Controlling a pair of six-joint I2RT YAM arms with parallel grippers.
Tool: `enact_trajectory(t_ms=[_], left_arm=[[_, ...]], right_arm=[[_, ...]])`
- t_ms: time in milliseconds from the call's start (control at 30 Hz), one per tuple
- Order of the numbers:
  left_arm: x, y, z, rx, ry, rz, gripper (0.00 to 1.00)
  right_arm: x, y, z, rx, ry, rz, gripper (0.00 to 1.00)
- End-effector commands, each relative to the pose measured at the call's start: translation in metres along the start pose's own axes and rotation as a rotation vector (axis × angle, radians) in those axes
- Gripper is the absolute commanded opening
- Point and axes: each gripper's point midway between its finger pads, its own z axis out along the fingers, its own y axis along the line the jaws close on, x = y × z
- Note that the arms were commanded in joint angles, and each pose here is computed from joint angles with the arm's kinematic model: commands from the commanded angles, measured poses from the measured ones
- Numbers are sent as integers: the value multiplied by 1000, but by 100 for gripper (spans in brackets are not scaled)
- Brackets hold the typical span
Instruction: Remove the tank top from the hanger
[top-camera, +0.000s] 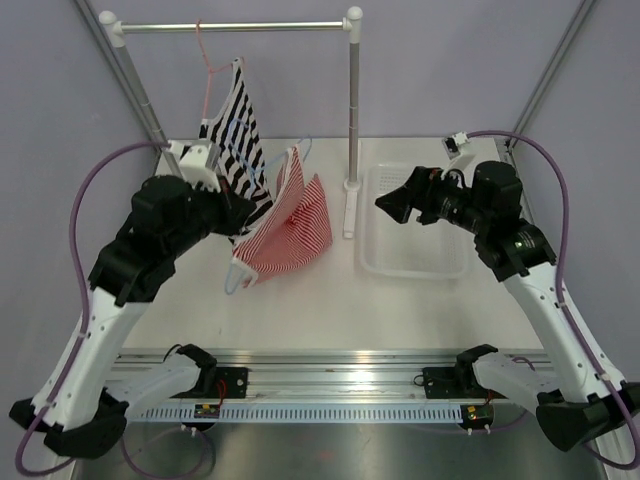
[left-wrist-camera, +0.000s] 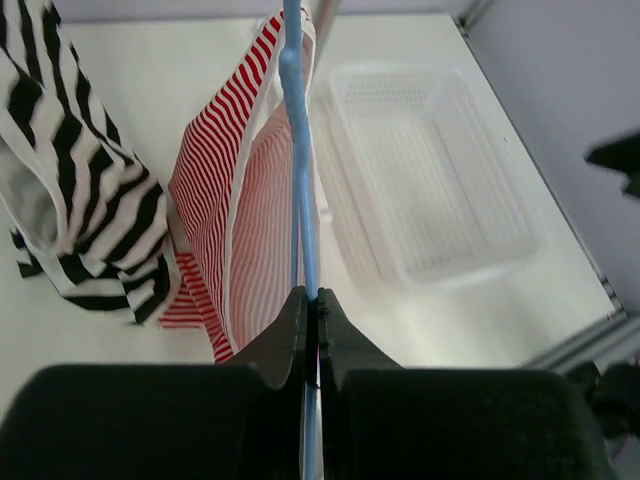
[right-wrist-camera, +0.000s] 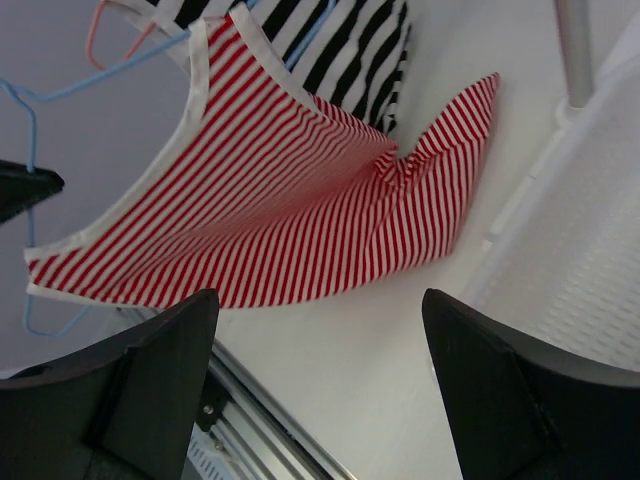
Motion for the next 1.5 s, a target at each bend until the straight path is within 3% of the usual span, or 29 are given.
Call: enact_trajectory(t_ms=[0, 33, 267, 400, 600, 667, 800, 867, 1033, 1133, 1467], left_arm=[[10, -24, -31, 176, -56, 8, 0], [8, -27, -49, 198, -108, -11, 0], [66, -27, -69, 290, -49, -73, 0], [92, -15, -73, 256, 4, -70, 0], [99, -13, -92, 262, -4, -63, 0], [103, -11, -94, 254, 3, -64, 0], [112, -9, -96, 251, 35, -60, 0], [117, -6, -94, 239, 47, -52, 0], [124, 2, -95, 207, 65, -44, 0], [126, 7, -96, 180, 64, -39, 0], [119, 11, -108, 154, 41, -28, 0]], right_arm=[[-15, 52, 19, -263, -4, 44, 90], [-10, 60, 32, -273, 2, 37, 90], [28, 107, 88, -252, 10, -13, 78], [44, 109, 116, -80, -24, -75, 70], [82, 118, 144, 32, 28, -218, 64], [86, 118, 149, 50, 34, -241, 57], [80, 117, 157, 77, 11, -257, 52], [75, 118, 157, 79, -3, -260, 41], [70, 111, 160, 124, -19, -291, 26], [71, 102, 164, 176, -16, -314, 0], [69, 85, 168, 259, -8, -360, 0]])
